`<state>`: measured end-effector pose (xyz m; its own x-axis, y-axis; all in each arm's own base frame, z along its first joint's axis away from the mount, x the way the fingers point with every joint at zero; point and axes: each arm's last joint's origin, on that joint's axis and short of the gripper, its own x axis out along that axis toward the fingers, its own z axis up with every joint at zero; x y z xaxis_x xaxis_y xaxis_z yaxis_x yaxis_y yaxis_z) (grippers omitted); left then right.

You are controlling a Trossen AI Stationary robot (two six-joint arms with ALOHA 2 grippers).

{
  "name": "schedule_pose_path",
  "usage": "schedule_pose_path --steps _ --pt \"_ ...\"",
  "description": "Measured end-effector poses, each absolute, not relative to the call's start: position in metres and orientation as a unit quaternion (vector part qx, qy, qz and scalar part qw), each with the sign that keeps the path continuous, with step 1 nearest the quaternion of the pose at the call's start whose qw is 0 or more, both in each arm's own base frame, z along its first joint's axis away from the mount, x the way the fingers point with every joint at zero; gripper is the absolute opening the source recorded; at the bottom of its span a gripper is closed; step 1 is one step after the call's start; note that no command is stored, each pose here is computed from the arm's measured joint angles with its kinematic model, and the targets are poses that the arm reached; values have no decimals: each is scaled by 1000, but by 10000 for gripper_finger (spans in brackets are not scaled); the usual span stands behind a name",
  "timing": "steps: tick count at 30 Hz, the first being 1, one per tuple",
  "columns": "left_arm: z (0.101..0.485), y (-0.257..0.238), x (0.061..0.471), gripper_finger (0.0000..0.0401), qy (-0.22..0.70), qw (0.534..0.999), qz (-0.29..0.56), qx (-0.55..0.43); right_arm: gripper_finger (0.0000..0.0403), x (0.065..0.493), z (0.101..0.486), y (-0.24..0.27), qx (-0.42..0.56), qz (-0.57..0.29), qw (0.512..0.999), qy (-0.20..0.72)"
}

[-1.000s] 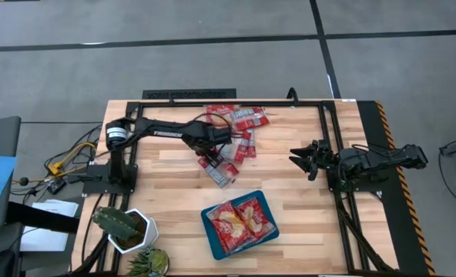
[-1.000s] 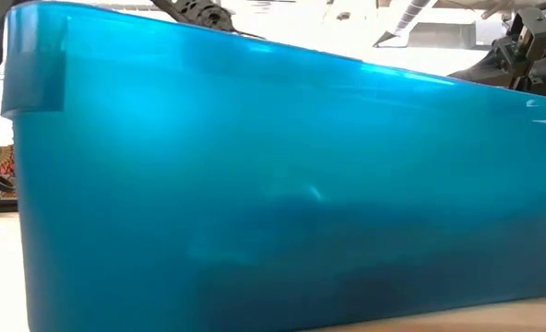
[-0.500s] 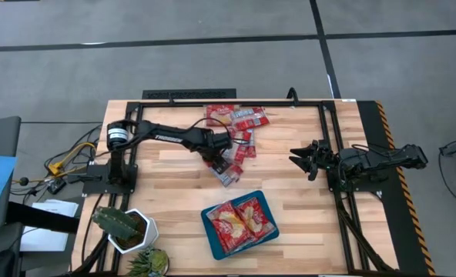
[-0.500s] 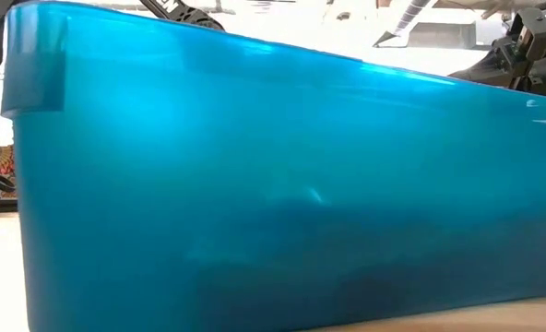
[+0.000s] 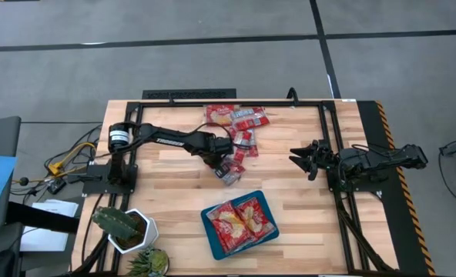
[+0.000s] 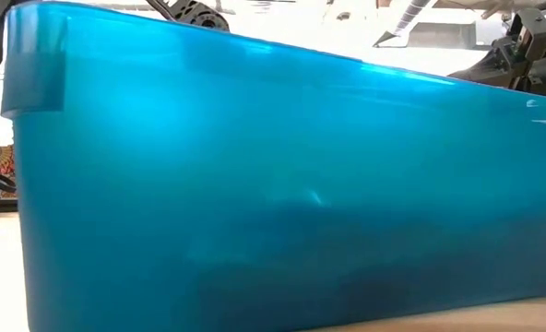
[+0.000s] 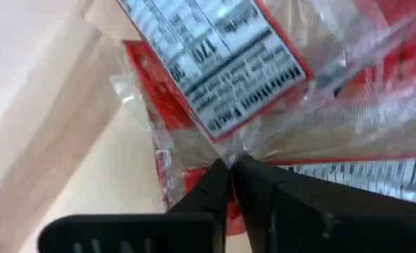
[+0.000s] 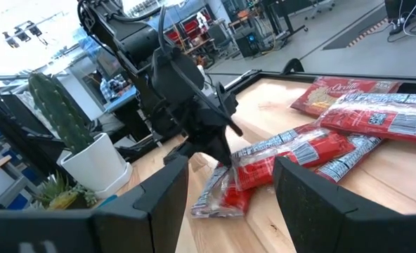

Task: Sort popcorn bags into baskets
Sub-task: Put the popcorn bag into the blue bin

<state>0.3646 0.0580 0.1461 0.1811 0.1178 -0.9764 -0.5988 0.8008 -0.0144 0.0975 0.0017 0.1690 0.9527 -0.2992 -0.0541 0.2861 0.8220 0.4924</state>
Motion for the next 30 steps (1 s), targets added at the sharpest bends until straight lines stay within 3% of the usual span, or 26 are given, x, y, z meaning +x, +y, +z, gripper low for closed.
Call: schedule_pose_path --steps 10,27,30 --pt "198 52 368 0 577 743 246 -235 234 97 169 1 256 -157 954 -16" --pt "293 23 392 0 513 794 212 -248 234 97 169 1 256 -158 954 -16" --pt "304 18 392 0 491 807 249 -211 234 97 169 1 256 -158 954 -15"
